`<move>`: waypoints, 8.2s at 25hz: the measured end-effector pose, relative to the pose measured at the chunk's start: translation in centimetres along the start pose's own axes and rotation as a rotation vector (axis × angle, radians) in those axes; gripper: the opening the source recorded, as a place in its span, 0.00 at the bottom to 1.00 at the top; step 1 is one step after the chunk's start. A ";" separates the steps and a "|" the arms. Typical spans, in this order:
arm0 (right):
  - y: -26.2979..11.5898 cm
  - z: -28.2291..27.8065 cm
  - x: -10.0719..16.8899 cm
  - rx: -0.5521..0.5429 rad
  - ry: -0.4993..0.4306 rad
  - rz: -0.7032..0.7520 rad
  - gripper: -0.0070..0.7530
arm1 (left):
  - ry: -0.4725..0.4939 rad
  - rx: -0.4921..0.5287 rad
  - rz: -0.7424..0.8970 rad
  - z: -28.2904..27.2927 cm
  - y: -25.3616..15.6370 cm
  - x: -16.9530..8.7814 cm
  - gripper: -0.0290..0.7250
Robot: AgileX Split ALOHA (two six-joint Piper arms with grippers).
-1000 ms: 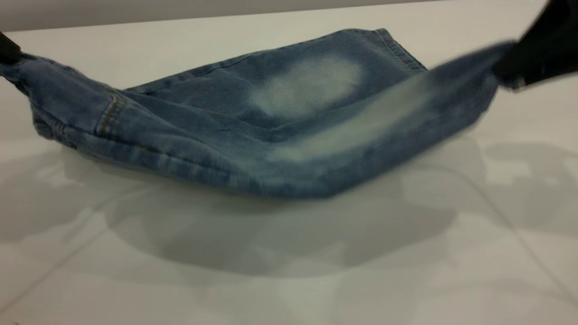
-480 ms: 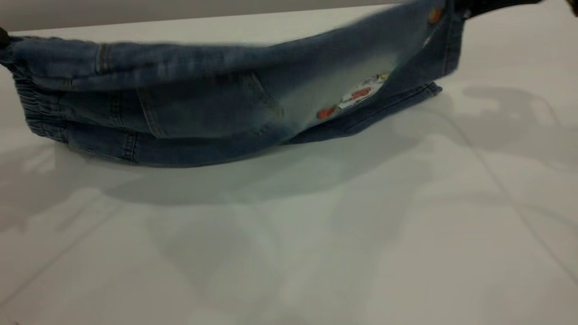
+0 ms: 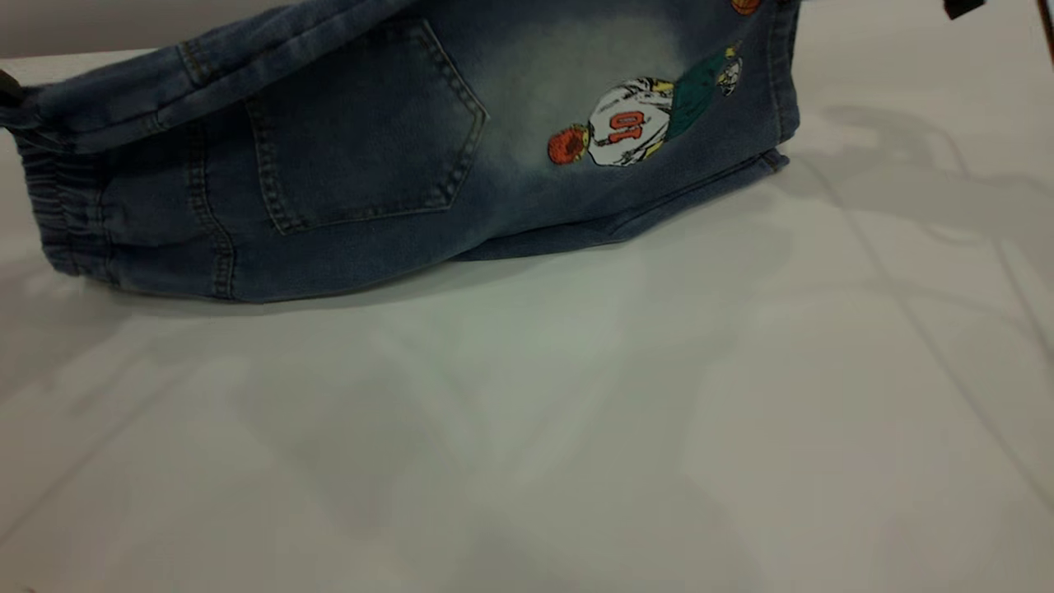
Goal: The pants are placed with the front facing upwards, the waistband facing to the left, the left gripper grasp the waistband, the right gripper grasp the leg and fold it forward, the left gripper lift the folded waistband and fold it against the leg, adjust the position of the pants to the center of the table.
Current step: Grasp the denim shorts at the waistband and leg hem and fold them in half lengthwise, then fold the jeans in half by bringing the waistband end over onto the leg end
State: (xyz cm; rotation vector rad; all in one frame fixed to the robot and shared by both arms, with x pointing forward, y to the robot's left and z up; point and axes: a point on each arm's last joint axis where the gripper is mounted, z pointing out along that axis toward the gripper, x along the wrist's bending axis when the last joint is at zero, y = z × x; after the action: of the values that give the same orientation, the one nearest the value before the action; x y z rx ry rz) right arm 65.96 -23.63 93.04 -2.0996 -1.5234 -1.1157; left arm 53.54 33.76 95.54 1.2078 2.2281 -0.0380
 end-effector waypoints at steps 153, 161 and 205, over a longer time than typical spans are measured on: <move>-5.5 14.9 4.6 0.144 0.247 -0.212 0.59 | -0.179 0.234 0.056 9.1 0.8 4.9 0.23; -7.4 18.4 6.1 0.194 0.285 -0.201 0.59 | -0.179 0.198 0.174 5.4 1.5 2.9 0.23; -10.3 21.0 4.1 0.358 0.197 -0.231 0.57 | -0.319 0.085 0.487 -2.4 -0.4 -6.2 0.23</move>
State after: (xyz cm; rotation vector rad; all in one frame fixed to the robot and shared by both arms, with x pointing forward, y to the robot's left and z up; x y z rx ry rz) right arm 65.66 -3.41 80.60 -1.5650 -1.7486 -0.9985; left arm 54.57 29.56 100.63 1.6349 1.6329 -0.1224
